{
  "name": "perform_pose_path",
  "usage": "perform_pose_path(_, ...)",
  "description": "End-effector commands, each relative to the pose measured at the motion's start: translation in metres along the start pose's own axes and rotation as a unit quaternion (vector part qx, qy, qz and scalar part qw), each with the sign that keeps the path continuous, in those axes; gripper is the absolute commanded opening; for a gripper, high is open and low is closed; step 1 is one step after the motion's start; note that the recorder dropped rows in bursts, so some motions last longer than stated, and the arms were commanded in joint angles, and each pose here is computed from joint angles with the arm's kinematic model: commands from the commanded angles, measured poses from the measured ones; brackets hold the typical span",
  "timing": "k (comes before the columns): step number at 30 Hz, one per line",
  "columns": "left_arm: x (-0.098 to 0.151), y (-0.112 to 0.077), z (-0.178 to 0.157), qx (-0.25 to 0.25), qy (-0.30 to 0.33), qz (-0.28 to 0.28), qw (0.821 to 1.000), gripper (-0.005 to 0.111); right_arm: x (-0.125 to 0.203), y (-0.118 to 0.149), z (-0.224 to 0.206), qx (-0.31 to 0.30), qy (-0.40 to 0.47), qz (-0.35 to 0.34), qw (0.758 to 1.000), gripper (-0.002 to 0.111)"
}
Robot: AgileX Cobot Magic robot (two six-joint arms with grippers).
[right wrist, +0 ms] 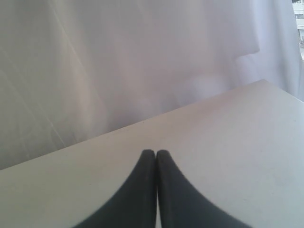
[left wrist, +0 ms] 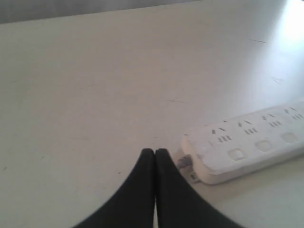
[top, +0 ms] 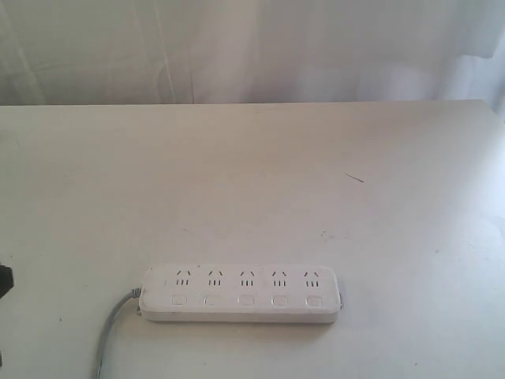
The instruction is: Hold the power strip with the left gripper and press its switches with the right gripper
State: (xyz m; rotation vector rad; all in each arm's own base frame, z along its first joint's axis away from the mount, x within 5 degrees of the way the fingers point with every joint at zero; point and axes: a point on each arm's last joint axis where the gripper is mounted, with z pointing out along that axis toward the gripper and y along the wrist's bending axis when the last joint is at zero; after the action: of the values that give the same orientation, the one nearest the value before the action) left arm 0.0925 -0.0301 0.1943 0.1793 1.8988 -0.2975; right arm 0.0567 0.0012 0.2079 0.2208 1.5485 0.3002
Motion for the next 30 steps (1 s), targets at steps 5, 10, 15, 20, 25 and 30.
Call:
perform_pose_path(5,0.012,0.020,-0.014,-0.099,-0.064,-0.038,0.992,0.000,0.000,0.000,0.000,-0.003,-0.004,-0.008,1.000,0.000)
perform_pose_path(10,0.015,0.023,-0.024,-0.134,-0.078,-0.067,0.986,0.000,0.000,0.000,0.000,-0.003,-0.004,-0.008,1.000,0.000)
perform_pose_path(15,0.025,0.027,-0.034,-0.177,-0.061,-0.063,0.980,0.000,0.000,0.000,0.000,-0.003,-0.004,-0.008,1.000,0.000)
perform_pose_path(20,0.034,0.024,-0.038,-0.172,-0.038,-0.090,0.980,0.000,0.001,0.000,0.000,-0.002,-0.004,-0.008,1.000,0.000)
perform_pose_path(25,0.038,0.020,-0.036,-0.153,-0.023,-0.140,0.978,0.000,0.001,0.000,0.000,0.000,-0.001,-0.007,1.000,0.000)
perform_pose_path(30,0.042,0.018,-0.036,-0.142,-0.003,-0.168,0.975,0.000,0.001,0.000,0.000,0.000,-0.001,-0.007,1.000,0.000)
